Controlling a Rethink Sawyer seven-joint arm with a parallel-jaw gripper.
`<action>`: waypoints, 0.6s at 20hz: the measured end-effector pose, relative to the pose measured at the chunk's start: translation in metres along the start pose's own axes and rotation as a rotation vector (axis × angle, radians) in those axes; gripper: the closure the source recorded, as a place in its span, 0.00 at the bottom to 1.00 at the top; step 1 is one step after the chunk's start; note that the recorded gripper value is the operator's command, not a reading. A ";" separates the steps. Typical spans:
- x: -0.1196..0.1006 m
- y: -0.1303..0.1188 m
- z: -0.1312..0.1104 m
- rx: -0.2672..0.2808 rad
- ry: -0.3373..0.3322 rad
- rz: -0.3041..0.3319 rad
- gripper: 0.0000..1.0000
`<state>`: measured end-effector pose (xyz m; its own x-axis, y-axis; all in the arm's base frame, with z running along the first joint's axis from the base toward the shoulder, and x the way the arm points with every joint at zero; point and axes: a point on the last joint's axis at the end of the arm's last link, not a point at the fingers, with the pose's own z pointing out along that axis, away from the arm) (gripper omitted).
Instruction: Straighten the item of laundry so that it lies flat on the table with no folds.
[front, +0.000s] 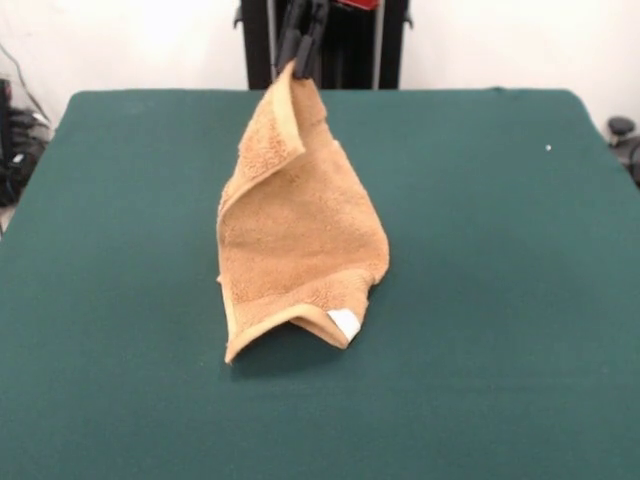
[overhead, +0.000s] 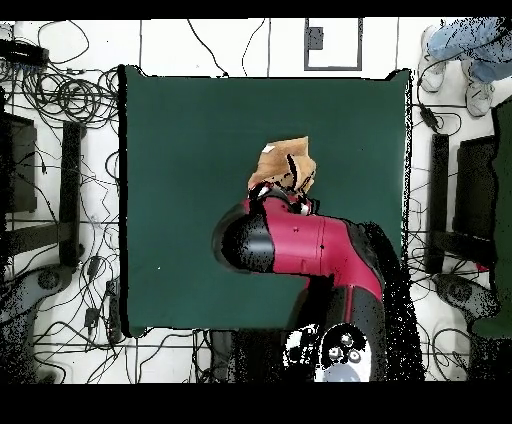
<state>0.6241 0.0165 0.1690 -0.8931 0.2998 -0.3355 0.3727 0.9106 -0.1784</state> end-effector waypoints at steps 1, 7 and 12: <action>0.001 0.001 0.000 -0.007 0.005 0.003 1.00; 0.002 0.007 0.007 -0.087 0.059 0.063 1.00; 0.003 0.006 0.014 -0.131 0.096 0.093 1.00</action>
<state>0.6271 0.0184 0.1538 -0.8787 0.4045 -0.2535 0.4243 0.9051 -0.0266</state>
